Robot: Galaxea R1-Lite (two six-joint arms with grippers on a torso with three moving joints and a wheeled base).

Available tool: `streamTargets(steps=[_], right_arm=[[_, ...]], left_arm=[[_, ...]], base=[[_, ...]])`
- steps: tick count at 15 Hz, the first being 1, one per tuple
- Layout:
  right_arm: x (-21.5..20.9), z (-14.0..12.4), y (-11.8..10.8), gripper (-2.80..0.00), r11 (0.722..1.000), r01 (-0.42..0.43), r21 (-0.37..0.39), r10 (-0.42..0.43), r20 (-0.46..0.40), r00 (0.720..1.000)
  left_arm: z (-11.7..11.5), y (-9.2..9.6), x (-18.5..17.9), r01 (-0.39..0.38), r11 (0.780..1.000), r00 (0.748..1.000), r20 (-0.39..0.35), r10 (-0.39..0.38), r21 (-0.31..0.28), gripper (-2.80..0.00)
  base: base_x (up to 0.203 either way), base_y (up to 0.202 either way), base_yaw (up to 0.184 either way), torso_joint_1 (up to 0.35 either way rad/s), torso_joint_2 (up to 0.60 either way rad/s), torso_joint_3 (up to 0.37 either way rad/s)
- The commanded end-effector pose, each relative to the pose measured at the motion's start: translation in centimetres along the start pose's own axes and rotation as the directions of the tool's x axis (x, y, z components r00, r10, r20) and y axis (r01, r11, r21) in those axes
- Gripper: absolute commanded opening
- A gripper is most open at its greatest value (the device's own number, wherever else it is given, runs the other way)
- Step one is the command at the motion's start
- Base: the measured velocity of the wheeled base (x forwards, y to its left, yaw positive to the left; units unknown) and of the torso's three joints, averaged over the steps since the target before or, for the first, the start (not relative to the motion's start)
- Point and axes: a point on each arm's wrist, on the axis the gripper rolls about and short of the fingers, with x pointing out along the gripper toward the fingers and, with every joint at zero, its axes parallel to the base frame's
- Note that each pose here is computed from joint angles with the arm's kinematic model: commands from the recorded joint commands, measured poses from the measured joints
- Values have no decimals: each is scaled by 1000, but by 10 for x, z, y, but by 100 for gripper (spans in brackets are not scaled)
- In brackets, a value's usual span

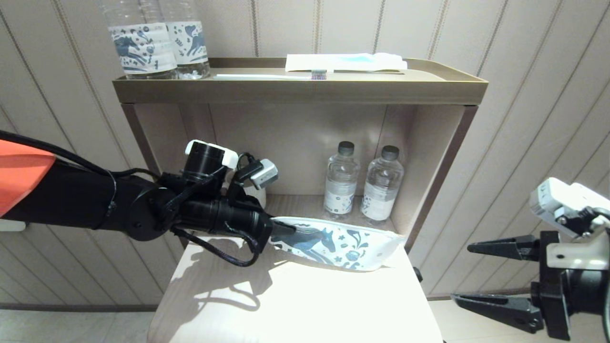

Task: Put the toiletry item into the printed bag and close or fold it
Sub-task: Close the strorage bag and place it on the desk

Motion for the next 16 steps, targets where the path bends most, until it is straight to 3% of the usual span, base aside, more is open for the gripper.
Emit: streamTargets(steps=[1, 7, 8, 15, 16], right_arm=[[0, -1, 0, 0, 1000, -3, -2, 3, 0, 1000], [1, -1, 0, 0, 1000, -3, 1, 3, 0, 1000], [1, -1, 0, -280, 1000, -4, 2, 4, -1, 1000], [4, -1, 0, -280, 999, -33, 10, 34, -6, 999], [4, -1, 0, -280, 999, -38, 9, 38, -3, 999]], left_arm=[[-3, 4, 4, 3, 1000, 1000, -8, -3, -8, -280], [-3, 3, 3, 4, 1000, 1000, -6, -4, -5, -280], [-3, 3, 2, 2, 1000, 1000, -5, -2, -4, -280], [-3, 2, 2, 4, 1000, 1000, -7, -4, -2, -280], [-4, 2, 2, 3, 1000, 1000, -9, -3, -4, 0]], base=[[0, 0, 0, 0, 0, 0], [0, 0, 0, 0, 0, 0], [0, 0, 0, 0, 0, 0], [0, 0, 0, 0, 0, 0], [0, 0, 0, 0, 0, 0]])
